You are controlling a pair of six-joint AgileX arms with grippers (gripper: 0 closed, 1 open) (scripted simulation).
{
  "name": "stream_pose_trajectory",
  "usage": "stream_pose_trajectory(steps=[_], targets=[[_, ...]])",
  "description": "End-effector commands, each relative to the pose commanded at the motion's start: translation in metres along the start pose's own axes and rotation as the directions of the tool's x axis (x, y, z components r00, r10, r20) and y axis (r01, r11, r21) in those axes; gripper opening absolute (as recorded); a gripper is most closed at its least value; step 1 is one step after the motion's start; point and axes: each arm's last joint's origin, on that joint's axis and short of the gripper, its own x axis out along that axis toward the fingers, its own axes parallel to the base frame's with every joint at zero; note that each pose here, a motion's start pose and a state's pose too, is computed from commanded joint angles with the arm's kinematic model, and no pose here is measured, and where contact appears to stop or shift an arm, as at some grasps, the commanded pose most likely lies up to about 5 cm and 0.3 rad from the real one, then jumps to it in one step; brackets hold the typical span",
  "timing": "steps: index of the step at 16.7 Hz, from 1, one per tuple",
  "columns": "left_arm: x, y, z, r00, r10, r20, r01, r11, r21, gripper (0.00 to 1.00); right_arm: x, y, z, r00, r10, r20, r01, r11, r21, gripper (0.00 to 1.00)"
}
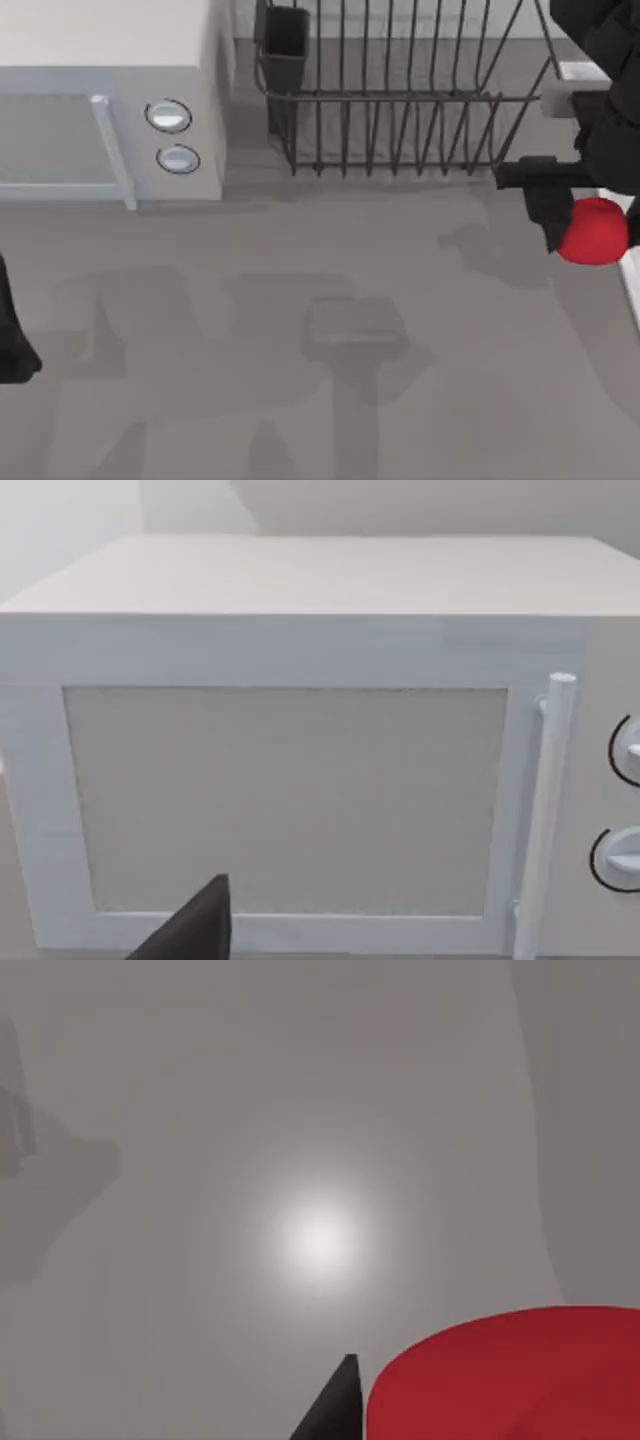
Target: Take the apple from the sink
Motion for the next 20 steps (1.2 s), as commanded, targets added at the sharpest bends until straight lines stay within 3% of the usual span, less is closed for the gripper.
stream_pose_trajectory(steps=[8,13,20], targets=[[0.000,0.000,0.000,1.000,0.000,0.000,0.000,1.000,0.000,1.00,0.090,0.001,0.000,1.000,0.004,0.015,-0.004,1.000,-0.004,0.00],[0.000,0.000,0.000,1.000,0.000,0.000,0.000,1.000,0.000,1.00,0.097,0.000,-0.001,1.000,0.003,0.011,-0.003,1.000,-0.004,0.00],[0.000,0.000,0.000,1.000,0.000,0.000,0.000,1.000,0.000,1.00,0.097,0.000,-0.001,1.000,0.003,0.011,-0.003,1.000,-0.004,0.53]])
